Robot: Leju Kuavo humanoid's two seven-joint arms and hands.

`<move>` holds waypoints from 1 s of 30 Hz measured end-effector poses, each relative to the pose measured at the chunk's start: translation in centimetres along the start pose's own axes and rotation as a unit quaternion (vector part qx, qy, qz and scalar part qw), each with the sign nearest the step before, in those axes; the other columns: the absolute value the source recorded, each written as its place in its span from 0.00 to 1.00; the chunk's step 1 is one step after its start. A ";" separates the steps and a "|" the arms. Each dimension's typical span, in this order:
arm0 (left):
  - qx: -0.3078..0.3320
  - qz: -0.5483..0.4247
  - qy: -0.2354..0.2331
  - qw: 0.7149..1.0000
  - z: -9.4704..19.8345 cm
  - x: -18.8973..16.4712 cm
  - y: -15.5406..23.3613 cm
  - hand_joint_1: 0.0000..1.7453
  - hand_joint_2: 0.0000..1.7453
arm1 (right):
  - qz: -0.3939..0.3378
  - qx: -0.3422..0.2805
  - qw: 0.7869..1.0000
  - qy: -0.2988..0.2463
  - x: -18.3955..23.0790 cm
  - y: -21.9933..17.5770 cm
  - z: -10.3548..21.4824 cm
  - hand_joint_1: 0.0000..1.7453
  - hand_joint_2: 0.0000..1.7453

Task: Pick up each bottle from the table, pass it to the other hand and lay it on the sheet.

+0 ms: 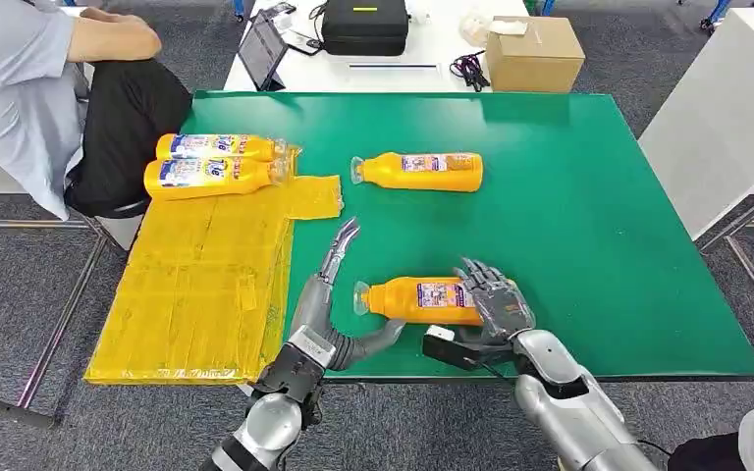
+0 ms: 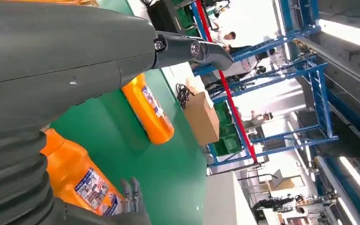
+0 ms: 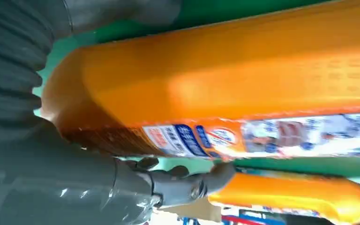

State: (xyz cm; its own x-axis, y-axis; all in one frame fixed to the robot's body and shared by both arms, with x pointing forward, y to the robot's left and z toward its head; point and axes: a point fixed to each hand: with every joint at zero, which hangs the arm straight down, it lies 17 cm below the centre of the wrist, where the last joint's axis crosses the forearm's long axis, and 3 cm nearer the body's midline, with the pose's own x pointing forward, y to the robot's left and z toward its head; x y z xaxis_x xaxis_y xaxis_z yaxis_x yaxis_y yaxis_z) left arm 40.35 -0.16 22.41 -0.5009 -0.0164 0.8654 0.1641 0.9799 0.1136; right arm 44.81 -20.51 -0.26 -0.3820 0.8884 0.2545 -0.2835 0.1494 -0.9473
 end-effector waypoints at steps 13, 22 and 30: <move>-0.003 0.007 -0.001 1.000 -0.1 0.1 -0.1 0.00 1.00 | -0.032 0.010 0.999 0.023 -3.1 -0.3 -0.1 0.93 1.00; -0.005 0.007 -0.001 1.000 -0.1 0.0 -0.2 0.00 1.00 | -0.040 0.018 0.998 0.039 -4.7 -0.1 0.0 0.94 1.00; -0.008 0.008 0.000 1.000 -0.1 -0.2 -0.3 0.00 1.00 | -0.054 0.025 0.997 0.043 -5.4 0.4 0.4 1.00 1.00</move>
State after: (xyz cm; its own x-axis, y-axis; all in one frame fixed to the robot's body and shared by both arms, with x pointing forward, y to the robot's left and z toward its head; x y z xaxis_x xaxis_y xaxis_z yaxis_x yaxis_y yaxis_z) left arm 40.45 -0.46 22.27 -0.4979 -0.0014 0.8672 0.1846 0.9769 0.1075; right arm 46.43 -25.37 -1.95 -0.2699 0.9030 0.3344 -0.3635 0.2261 -0.9037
